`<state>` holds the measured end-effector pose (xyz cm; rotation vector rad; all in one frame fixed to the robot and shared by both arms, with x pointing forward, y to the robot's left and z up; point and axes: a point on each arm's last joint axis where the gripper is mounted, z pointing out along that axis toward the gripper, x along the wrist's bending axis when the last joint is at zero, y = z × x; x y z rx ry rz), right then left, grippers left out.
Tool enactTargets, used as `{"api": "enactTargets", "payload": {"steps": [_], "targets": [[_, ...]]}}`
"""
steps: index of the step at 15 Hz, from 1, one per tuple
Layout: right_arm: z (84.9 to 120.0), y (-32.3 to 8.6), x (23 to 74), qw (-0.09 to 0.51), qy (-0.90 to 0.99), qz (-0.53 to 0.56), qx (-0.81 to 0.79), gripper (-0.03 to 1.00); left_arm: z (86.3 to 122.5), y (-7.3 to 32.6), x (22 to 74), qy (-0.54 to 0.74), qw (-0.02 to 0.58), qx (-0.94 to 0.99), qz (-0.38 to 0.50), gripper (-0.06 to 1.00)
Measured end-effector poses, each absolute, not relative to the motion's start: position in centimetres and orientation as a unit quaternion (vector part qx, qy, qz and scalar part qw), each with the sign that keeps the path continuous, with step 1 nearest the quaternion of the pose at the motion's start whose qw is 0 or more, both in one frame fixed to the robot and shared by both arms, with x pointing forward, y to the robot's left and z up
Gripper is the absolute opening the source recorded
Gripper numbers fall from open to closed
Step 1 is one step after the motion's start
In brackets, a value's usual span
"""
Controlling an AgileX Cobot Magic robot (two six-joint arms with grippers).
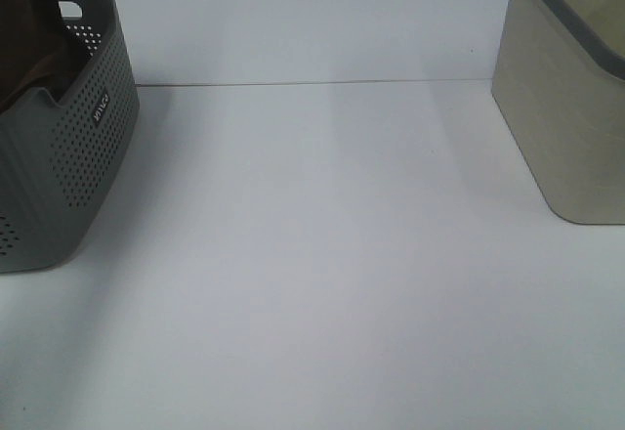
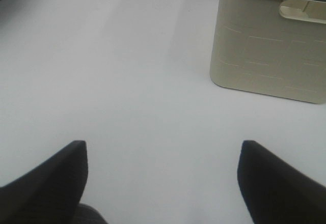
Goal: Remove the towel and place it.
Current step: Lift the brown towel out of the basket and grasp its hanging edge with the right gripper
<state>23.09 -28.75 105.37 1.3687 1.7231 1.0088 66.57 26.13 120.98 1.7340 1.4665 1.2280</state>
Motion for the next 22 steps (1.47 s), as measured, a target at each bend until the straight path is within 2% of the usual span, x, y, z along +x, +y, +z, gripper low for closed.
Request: {"api": "enactTargets", "payload": {"steps": [4, 5, 10, 13, 18, 22], "targets": [[105.4, -28.7, 23.1, 0.349, 0.666, 0.394, 0.529, 0.77, 125.5, 19.5, 61.4, 0.463, 0.352, 0.677, 0.451, 0.0], [105.4, -28.4, 23.2, 0.334, 0.666, 0.406, 0.529, 0.77, 126.3, 16.4, 59.3, 0.425, 0.371, 0.703, 0.433, 0.0], [105.6, -27.4, 26.1, 0.236, 0.69, 0.399, 0.556, 0.77, 125.8, 10.7, 55.6, 0.367, 0.369, 0.764, 0.382, 0.0], [105.9, -26.6, 29.3, 0.182, 0.711, 0.398, 0.55, 0.77, 125.7, 8.4, 54.1, 0.338, 0.381, 0.78, 0.364, 0.0], [106.2, -23.7, 36.6, 0.109, 0.739, 0.51, 0.427, 0.77, 126.1, 6.6, 53.1, 0.317, 0.426, 0.776, 0.34, 0.0], [105.1, -22.4, 41.2, 0.118, 0.736, 0.561, 0.36, 0.75, 126.7, 6.0, 53.0, 0.308, 0.468, 0.758, 0.333, 0.0]]}}
